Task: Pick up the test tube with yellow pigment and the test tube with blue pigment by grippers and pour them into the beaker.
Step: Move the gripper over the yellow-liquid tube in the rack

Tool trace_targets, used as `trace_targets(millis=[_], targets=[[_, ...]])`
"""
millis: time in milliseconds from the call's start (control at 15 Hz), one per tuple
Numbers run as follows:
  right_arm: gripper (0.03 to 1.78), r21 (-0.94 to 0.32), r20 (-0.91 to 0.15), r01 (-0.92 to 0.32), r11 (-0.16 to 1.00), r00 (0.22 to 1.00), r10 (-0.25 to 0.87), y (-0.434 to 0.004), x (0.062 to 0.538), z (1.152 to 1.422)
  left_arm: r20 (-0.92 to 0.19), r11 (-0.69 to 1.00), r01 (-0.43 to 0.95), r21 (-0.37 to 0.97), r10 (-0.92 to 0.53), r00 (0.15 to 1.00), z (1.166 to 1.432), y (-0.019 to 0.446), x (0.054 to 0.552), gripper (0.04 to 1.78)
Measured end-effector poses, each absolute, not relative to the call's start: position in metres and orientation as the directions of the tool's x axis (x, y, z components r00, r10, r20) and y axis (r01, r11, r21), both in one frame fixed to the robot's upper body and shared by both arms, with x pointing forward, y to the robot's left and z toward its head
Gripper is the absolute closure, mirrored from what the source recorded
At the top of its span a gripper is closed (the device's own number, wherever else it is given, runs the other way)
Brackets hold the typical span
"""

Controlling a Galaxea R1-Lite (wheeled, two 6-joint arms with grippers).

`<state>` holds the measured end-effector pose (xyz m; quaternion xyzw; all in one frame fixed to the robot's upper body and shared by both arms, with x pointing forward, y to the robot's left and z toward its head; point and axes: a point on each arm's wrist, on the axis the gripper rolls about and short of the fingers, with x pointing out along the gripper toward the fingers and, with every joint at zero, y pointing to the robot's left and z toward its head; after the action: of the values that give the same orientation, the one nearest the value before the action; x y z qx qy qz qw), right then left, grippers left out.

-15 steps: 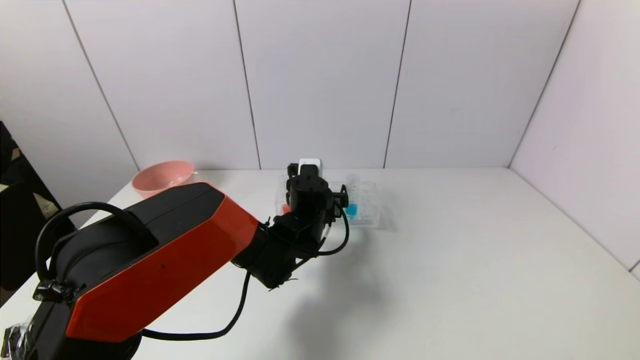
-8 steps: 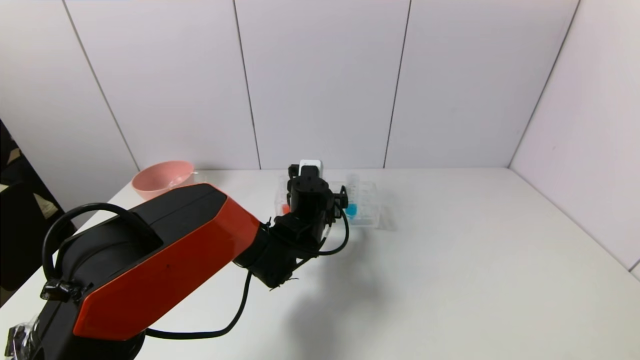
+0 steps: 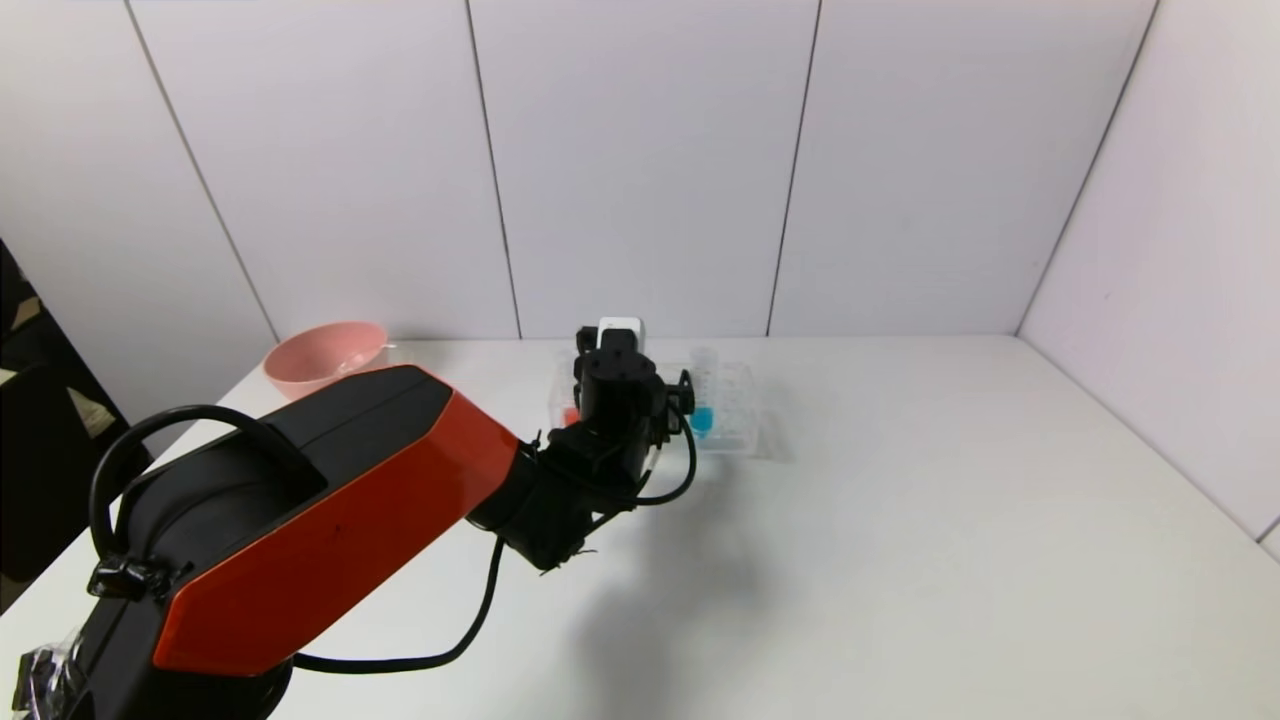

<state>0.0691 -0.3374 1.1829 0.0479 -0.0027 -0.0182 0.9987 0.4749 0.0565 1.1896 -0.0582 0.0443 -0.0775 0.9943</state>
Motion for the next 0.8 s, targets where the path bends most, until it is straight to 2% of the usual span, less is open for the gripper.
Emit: trace_targets(millis=[800], targets=[[0.10,0.096,0.004,0.036,0.995,0.999,-0.037,-0.337,0.069,1.183,-0.085,0.983,0.141,-0.121,-0.152,0.985,1.188,0.061,0.487,0.14]])
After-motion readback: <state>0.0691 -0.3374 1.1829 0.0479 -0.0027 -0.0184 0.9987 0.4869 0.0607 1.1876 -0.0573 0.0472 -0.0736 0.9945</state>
